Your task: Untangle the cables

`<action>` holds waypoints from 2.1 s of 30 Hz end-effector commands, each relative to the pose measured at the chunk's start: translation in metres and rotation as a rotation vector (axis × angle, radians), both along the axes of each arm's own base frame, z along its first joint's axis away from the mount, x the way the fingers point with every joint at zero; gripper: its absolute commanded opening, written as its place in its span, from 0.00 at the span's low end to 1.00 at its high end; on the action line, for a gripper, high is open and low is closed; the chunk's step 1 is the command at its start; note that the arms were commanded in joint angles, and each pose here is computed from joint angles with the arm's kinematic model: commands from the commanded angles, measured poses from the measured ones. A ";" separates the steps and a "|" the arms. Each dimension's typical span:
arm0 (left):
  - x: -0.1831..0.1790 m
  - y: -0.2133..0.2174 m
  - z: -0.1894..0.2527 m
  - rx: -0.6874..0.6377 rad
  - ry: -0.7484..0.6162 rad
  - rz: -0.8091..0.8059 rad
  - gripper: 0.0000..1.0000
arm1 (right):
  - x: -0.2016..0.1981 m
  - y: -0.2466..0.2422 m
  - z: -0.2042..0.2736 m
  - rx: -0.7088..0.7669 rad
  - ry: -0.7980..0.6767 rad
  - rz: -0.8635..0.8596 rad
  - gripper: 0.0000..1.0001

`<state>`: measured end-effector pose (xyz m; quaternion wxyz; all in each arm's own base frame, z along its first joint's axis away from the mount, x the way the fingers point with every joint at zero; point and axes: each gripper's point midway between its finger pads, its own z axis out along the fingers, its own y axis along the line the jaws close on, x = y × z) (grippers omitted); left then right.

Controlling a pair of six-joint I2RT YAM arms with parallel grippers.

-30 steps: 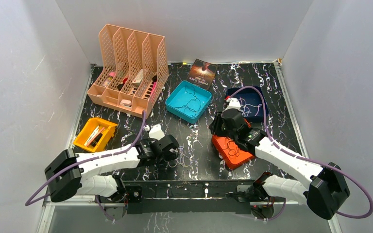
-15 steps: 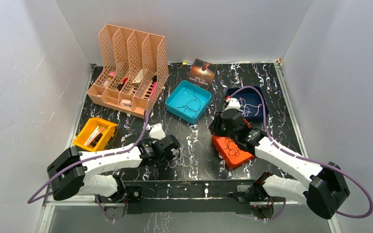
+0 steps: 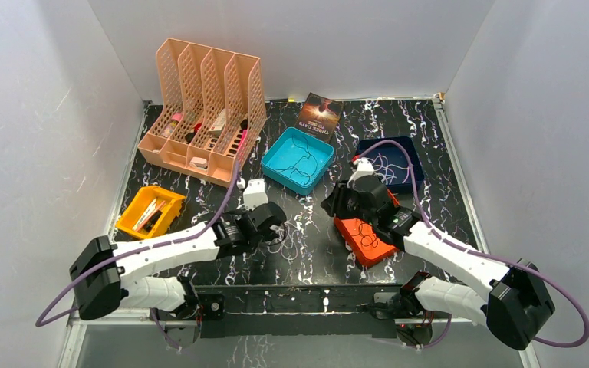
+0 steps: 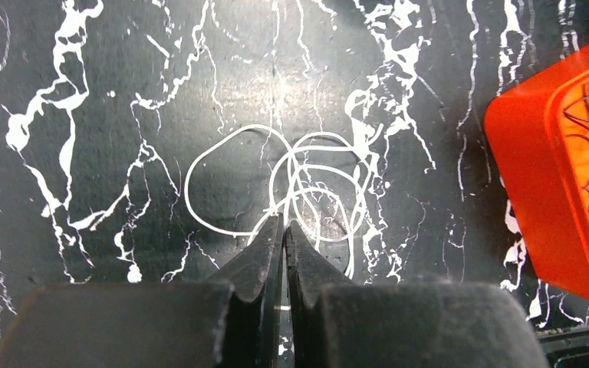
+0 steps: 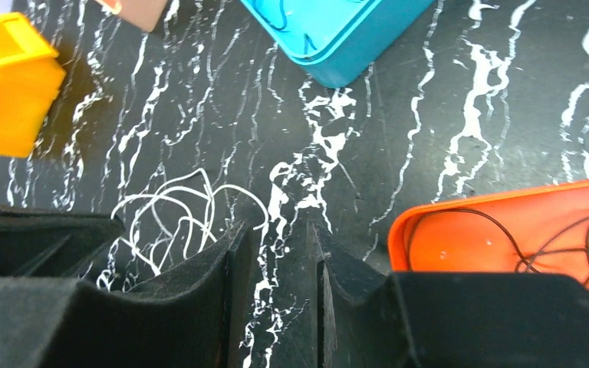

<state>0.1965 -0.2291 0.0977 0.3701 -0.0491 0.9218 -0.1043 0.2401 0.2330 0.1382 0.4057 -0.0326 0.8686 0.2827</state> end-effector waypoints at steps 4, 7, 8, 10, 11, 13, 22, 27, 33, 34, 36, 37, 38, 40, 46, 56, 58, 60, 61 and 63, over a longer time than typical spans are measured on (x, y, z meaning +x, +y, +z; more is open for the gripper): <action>0.018 -0.003 0.064 -0.053 -0.212 -0.117 0.00 | -0.011 0.037 0.040 0.137 -0.139 0.231 0.42; 0.019 -0.008 0.081 -0.090 -0.265 -0.160 0.00 | -0.018 0.048 0.044 0.170 -0.159 0.313 0.46; 0.020 -0.009 0.086 -0.099 -0.275 -0.169 0.00 | -0.020 0.052 0.046 0.182 -0.162 0.328 0.48; 0.020 -0.012 0.095 -0.114 -0.294 -0.185 0.00 | -0.023 0.058 0.048 0.202 -0.176 0.344 0.53; 0.021 -0.013 0.099 -0.122 -0.301 -0.191 0.00 | -0.024 0.061 0.051 0.214 -0.189 0.348 0.55; 0.022 -0.014 0.105 -0.135 -0.314 -0.195 0.00 | -0.027 0.067 0.057 0.236 -0.213 0.353 0.59; 0.023 -0.018 0.109 -0.155 -0.316 -0.198 0.00 | -0.036 0.091 0.066 0.259 -0.256 0.373 0.69; 0.022 -0.022 0.110 -0.171 -0.315 -0.210 0.00 | -0.036 0.098 0.056 0.239 -0.242 0.376 0.70; 0.020 -0.026 0.109 -0.192 -0.312 -0.233 0.00 | -0.025 0.105 0.057 0.248 -0.258 0.345 0.72; 0.020 -0.027 0.109 -0.192 -0.310 -0.237 0.00 | -0.024 0.106 0.059 0.250 -0.263 0.341 0.72; 0.019 -0.028 0.108 -0.193 -0.306 -0.241 0.00 | -0.021 0.108 0.062 0.258 -0.271 0.336 0.72; 0.019 -0.028 0.106 -0.191 -0.304 -0.243 0.00 | -0.021 0.109 0.064 0.262 -0.273 0.335 0.72; 0.019 -0.028 0.107 -0.194 -0.304 -0.245 0.00 | -0.020 0.111 0.065 0.266 -0.274 0.336 0.72; 0.018 -0.030 0.106 -0.197 -0.304 -0.251 0.00 | -0.019 0.113 0.067 0.277 -0.274 0.339 0.72; 0.018 -0.029 0.102 -0.183 -0.293 -0.257 0.00 | -0.021 0.114 0.067 0.289 -0.262 0.335 0.72; 0.018 -0.028 0.098 -0.178 -0.289 -0.249 0.00 | -0.016 0.094 0.067 0.259 -0.276 0.245 0.71; 0.018 -0.029 0.098 -0.178 -0.288 -0.248 0.00 | -0.019 0.096 0.069 0.270 -0.276 0.266 0.71; 0.019 -0.029 0.098 -0.178 -0.287 -0.247 0.00 | -0.023 0.098 0.070 0.280 -0.275 0.288 0.71; 0.019 -0.029 0.098 -0.178 -0.286 -0.247 0.00 | -0.024 0.100 0.070 0.281 -0.272 0.300 0.71; 0.019 -0.029 0.097 -0.180 -0.286 -0.244 0.00 | -0.026 0.102 0.066 0.278 -0.261 0.316 0.71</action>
